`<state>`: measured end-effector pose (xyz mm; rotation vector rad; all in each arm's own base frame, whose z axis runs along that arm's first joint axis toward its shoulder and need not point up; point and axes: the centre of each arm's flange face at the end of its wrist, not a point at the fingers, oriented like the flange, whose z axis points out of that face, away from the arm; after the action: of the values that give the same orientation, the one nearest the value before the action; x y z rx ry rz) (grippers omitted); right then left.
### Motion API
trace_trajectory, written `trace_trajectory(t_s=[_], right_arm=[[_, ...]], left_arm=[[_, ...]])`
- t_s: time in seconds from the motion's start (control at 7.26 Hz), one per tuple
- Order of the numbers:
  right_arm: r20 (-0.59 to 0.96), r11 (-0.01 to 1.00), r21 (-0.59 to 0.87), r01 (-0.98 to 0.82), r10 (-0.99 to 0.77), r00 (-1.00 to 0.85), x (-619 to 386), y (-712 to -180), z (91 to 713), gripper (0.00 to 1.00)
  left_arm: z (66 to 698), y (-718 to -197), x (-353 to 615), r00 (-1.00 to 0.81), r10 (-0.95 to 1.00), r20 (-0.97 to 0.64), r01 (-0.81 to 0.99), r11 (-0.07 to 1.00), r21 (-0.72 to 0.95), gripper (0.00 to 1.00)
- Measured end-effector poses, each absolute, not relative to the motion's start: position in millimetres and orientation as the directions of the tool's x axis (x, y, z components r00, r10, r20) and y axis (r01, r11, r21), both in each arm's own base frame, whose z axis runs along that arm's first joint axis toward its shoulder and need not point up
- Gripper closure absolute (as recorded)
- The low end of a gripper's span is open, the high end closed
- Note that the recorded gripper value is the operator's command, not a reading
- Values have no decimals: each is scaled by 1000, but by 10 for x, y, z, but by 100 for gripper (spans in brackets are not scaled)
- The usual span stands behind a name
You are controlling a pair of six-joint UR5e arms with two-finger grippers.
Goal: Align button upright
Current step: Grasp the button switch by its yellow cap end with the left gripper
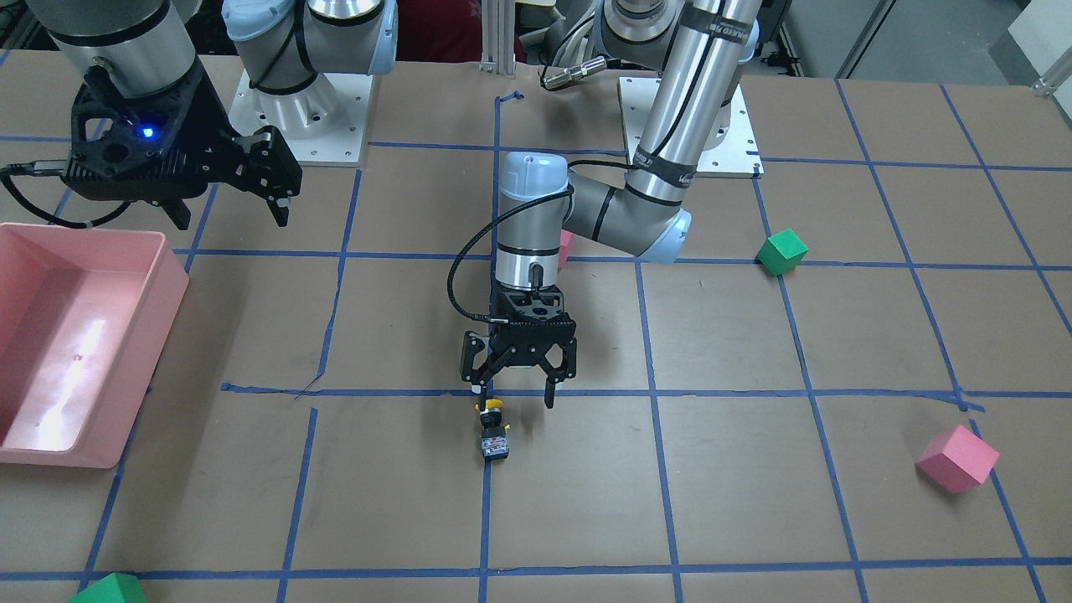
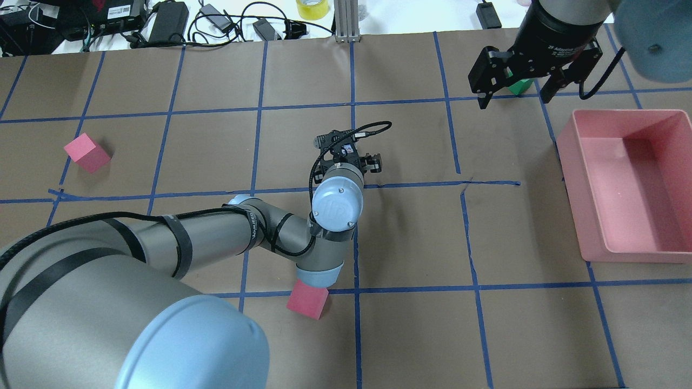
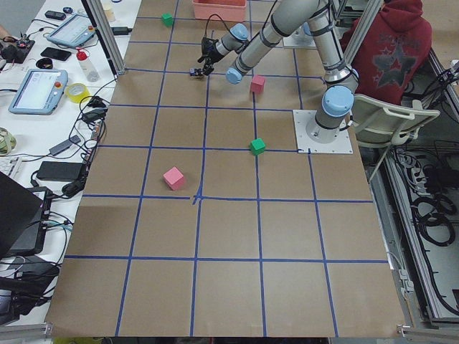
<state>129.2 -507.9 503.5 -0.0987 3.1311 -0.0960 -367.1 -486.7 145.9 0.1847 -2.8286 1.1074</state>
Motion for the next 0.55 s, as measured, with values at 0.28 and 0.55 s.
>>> trace_trajectory(t_s=[0.28,0.55], right_arm=[[-6,996,-63,-63,-63,-998,1292,-5085,5024,0],[-6,996,-61,-63,-63,-998,1292,-5084,5009,0]], left_arm=[[1354,-4811,-3761,-996,-32,88,-83,736,-672,31],[1338,-4754,-3746,-998,-13,66,-54,742,-668,69]])
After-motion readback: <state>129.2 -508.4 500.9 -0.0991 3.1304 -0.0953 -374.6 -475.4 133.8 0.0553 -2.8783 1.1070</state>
